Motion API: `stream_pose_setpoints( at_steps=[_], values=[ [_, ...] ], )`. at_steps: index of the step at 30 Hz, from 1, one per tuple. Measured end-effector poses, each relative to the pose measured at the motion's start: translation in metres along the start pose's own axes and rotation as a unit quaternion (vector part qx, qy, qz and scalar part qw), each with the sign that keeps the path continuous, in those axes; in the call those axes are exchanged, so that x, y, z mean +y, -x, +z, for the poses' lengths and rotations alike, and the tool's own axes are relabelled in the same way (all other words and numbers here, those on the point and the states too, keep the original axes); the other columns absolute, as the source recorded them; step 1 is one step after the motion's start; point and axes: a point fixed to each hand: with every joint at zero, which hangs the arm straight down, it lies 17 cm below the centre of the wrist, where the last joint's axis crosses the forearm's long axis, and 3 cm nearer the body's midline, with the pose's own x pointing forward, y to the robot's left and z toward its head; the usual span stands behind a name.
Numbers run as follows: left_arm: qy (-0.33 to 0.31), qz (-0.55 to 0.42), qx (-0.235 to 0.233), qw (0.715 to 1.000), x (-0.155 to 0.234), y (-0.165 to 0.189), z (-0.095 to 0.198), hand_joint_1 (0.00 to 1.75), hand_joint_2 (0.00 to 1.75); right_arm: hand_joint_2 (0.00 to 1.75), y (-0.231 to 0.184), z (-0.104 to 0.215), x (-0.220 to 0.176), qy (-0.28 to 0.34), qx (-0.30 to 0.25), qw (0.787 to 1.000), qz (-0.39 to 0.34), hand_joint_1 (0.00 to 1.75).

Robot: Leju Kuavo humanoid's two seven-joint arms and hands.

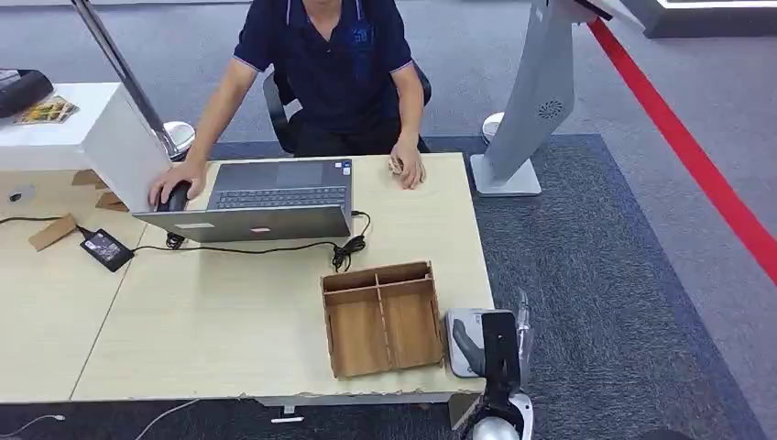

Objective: Pass the card to the sensor for recognition and then transmit it.

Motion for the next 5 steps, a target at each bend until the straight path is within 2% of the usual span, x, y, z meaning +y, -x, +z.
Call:
stream_pose_setpoints(
  at_steps=[5],
  values=[
    [-0.001,0.000,-0.003,1.000,0.0005,-0.0009,-0.0001,0.00,0.00,1.75,-0.0005,0.0000,0.0000,0.000,-0.001,1.000,0.001,0.00]
  ],
)
